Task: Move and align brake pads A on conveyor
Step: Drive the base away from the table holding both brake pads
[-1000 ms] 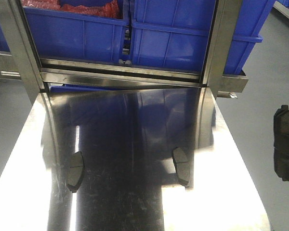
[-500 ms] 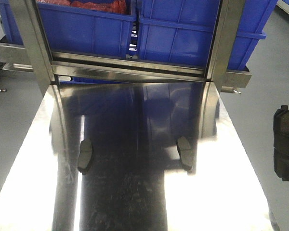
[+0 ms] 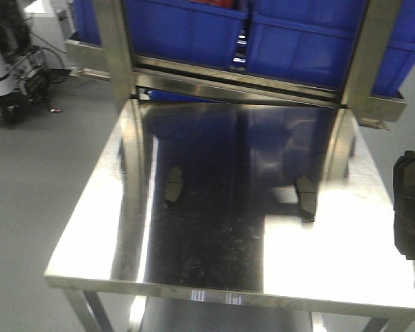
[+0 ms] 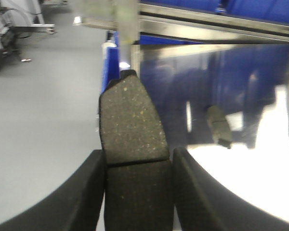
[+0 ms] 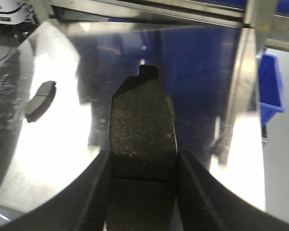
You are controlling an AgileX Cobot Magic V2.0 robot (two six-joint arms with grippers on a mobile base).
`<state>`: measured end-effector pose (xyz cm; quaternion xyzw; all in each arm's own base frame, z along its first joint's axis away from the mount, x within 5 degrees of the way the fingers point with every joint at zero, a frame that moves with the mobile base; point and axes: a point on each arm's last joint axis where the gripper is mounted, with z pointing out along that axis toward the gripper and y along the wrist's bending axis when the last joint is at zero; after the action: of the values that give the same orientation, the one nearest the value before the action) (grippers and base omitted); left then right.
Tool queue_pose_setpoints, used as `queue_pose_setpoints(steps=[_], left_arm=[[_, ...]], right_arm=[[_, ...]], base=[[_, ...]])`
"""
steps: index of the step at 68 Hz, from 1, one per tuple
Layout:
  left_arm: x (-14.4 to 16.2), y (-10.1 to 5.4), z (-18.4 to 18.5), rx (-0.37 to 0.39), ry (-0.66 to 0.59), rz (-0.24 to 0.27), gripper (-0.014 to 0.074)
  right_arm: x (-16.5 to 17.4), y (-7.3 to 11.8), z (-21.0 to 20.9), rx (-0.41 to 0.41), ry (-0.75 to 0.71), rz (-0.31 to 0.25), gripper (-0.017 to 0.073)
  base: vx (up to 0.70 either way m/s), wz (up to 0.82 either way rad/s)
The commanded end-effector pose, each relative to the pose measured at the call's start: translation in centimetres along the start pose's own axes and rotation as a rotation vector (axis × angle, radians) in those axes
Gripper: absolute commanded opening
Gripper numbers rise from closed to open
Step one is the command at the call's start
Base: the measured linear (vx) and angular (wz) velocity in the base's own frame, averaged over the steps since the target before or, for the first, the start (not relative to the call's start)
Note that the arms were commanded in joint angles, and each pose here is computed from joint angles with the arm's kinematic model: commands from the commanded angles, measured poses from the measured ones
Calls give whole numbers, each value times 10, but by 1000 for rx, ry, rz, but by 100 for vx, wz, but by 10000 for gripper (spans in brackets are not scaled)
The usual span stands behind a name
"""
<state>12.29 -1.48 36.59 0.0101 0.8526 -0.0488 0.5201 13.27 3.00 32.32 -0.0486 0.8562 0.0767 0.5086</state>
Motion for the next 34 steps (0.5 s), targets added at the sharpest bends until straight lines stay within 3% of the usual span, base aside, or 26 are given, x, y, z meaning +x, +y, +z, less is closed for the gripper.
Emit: queue_pose_setpoints(steps=[1, 34], left_arm=[[-14, -2, -6, 16, -112, -3, 31], [-14, -2, -6, 16, -112, -3, 31]], right_arm=[[-17, 1, -6, -11, -124, -4, 91], [-16, 1, -6, -11, -117, -4, 91]], base=[[-9, 39], [-7, 53]])
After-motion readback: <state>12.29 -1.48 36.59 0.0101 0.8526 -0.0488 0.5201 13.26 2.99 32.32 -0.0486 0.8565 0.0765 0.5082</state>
